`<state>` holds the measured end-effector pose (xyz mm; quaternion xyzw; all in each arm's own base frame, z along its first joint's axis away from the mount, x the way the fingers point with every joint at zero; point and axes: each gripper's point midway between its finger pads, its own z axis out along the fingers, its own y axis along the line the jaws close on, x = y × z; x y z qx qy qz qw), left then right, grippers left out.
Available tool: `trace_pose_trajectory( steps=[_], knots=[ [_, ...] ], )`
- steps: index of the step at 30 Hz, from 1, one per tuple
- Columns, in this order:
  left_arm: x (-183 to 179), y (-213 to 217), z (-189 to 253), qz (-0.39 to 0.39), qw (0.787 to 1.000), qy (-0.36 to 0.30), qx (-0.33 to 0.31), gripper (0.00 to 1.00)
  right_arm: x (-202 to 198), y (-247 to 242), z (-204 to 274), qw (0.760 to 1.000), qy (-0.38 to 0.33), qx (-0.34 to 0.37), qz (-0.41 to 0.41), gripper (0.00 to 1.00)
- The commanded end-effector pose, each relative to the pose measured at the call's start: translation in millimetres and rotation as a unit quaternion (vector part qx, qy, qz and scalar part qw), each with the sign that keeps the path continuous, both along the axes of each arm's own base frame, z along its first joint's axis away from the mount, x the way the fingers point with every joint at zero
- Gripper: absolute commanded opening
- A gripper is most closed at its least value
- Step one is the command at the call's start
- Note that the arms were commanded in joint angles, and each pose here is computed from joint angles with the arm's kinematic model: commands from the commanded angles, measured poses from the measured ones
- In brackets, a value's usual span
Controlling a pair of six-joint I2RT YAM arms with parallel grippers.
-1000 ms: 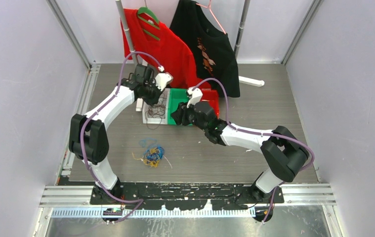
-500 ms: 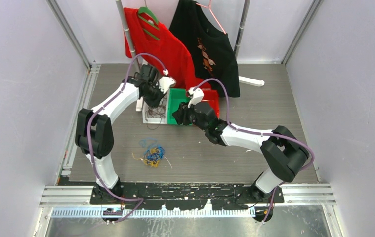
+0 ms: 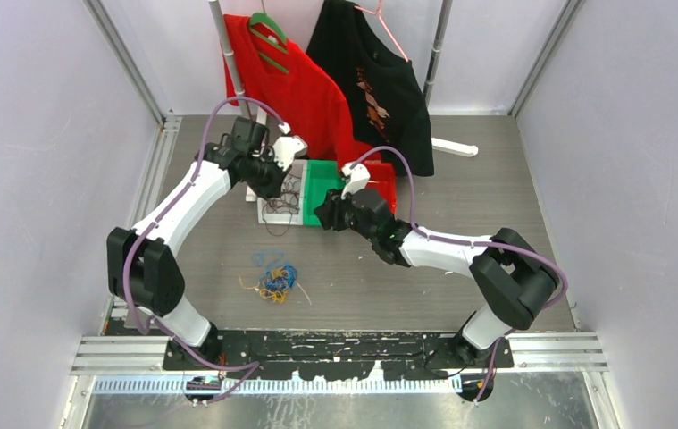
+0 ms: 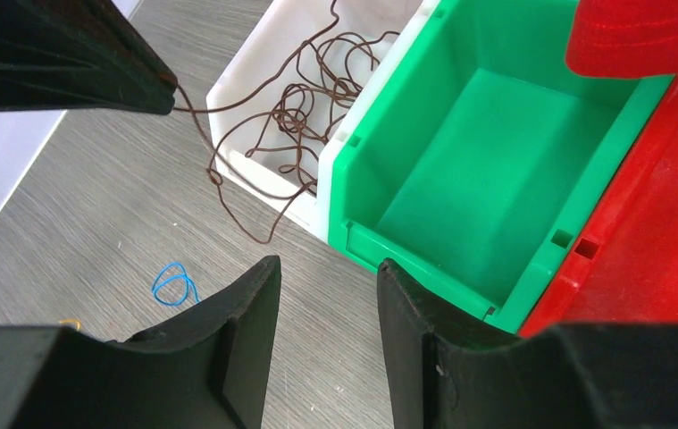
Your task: Untangle the cables
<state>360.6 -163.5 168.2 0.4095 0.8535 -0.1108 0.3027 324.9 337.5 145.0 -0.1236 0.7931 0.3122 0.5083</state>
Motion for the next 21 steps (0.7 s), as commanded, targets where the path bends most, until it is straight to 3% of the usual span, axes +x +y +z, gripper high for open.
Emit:
trace_pose_trajectory(
  steps=[1, 6, 13, 16, 21],
  knots=[
    [-21.5, -5.1, 4.8, -0.008, 0.999, 0.029, -0.014, 0.00, 2.4, -1.1, 34.4, 0.999, -0.038, 0.035, -0.011, 0.49],
    [-26.6, -2.8, 27.1, 0.005, 0.999, -0.024, -0.034, 0.00, 1.0, -2.9, 30.3, 0.999, -0.039, 0.031, -0.010, 0.49],
    [-23.0, 5.2, 93.3, 0.020, 0.991, -0.120, -0.052, 0.00, -3.1, -3.1, 24.1, 0.999, -0.033, 0.042, -0.009, 0.50],
    [-25.6, 4.1, 109.0, 0.016, 0.989, -0.131, -0.061, 0.00, -4.6, -3.7, 23.6, 0.998, -0.031, 0.045, -0.009, 0.49],
    [-21.3, 5.5, 90.3, 0.015, 0.993, -0.108, -0.040, 0.00, -5.8, -5.6, 28.2, 0.998, -0.032, 0.049, -0.014, 0.49]
  ],
)
